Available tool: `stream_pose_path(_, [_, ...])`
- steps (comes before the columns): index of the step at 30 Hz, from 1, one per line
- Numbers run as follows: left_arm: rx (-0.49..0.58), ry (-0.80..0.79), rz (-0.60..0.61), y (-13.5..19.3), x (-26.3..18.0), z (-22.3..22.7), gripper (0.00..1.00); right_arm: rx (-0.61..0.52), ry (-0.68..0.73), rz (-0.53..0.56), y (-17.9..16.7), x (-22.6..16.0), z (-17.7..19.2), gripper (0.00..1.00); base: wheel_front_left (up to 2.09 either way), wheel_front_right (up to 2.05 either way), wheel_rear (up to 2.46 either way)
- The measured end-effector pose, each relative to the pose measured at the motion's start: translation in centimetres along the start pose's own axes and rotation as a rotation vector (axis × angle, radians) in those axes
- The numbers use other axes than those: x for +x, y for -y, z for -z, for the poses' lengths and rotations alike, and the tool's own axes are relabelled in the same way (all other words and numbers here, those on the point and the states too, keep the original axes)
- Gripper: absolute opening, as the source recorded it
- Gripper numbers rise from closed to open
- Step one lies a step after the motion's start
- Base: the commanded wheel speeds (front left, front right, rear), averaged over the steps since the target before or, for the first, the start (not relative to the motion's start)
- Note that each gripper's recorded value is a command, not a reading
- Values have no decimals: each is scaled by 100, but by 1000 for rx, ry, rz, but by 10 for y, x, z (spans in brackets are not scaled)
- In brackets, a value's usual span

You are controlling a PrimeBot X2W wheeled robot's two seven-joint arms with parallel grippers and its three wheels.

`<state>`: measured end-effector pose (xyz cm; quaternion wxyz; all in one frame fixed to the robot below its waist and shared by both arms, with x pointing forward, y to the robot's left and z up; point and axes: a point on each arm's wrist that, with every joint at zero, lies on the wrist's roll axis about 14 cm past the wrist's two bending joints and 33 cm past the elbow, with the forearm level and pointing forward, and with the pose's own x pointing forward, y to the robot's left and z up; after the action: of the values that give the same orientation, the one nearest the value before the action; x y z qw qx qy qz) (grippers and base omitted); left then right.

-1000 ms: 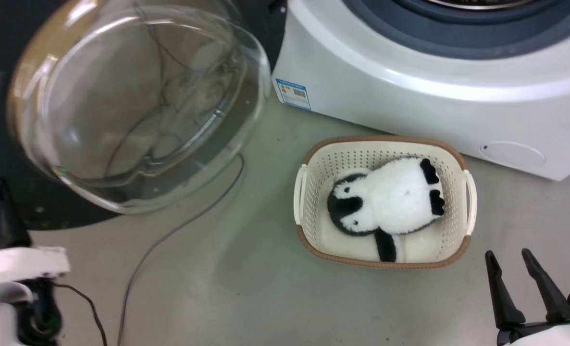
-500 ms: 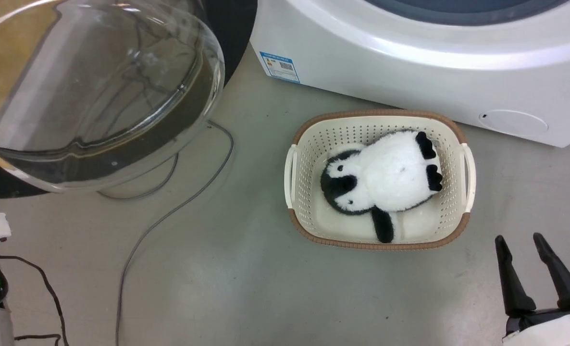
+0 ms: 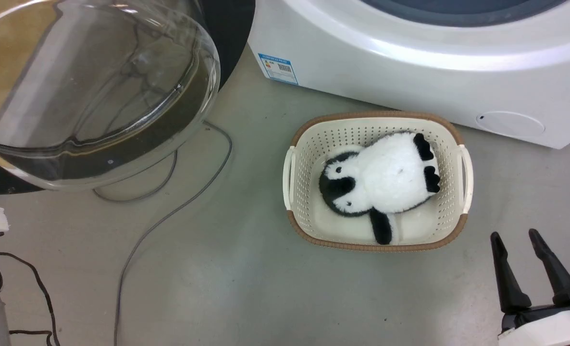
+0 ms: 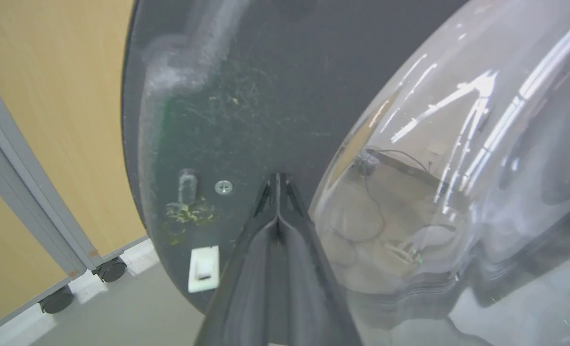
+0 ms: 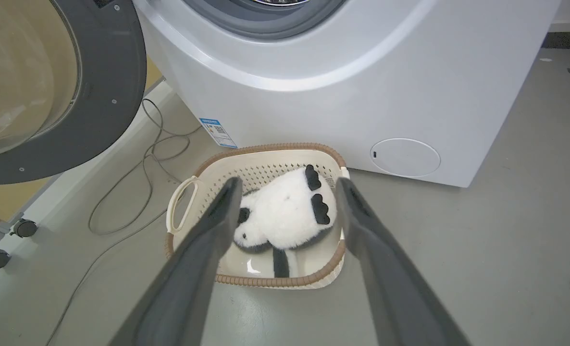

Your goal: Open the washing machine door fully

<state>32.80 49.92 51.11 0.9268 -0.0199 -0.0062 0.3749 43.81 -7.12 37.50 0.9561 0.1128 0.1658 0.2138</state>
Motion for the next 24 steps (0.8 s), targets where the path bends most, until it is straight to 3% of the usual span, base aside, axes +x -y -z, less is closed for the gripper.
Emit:
stream_pose_path(9, [-4,55,83,18,-15,-16,0,-6,73,3,-10,-10,-20,100,0,0,0])
stream_pose_path(24, [-132,148,399,106,-81,-39,0,-29,316,29,-20,-54,-88,100,0,0,0])
